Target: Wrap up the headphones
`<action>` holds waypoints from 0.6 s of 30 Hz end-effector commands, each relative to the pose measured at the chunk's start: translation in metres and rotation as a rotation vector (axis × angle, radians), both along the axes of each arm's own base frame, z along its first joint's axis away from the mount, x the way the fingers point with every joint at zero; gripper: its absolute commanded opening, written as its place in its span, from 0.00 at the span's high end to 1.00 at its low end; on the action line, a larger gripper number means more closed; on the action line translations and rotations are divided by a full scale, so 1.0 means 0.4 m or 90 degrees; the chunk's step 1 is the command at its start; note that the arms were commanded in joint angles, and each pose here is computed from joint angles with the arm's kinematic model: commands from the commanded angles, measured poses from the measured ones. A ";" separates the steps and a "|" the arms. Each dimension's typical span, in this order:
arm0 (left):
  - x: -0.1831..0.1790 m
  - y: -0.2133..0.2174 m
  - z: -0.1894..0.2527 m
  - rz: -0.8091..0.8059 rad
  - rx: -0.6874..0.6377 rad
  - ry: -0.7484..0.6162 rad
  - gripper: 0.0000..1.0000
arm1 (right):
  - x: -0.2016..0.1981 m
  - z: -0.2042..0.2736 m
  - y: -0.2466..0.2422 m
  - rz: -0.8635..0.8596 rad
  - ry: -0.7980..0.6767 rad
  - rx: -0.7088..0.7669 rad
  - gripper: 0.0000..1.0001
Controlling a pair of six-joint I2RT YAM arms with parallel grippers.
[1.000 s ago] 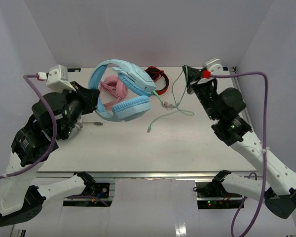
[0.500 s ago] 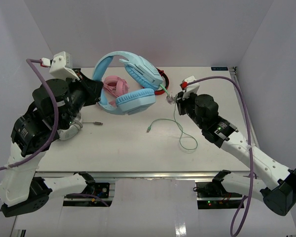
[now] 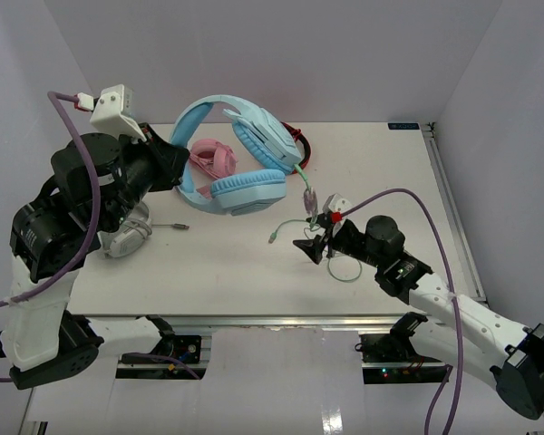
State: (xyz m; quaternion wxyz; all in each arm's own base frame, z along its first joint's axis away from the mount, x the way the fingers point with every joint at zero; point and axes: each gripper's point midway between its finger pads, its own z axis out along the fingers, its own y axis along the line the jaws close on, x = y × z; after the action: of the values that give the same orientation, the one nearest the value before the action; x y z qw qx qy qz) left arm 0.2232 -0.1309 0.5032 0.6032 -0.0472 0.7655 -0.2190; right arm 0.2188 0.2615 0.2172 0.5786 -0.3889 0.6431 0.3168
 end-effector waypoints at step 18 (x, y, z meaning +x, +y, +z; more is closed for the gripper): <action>-0.049 0.012 0.077 -0.025 -0.112 -0.046 1.00 | -0.045 0.046 0.089 0.160 -0.158 0.129 0.41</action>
State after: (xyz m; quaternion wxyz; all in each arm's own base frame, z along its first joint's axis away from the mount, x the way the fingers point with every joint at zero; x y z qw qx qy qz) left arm 0.2115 -0.1326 0.4988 0.5916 -0.0381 0.7678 -0.2429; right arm 0.2022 0.2955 0.2112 0.6103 -0.4450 0.5248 0.3925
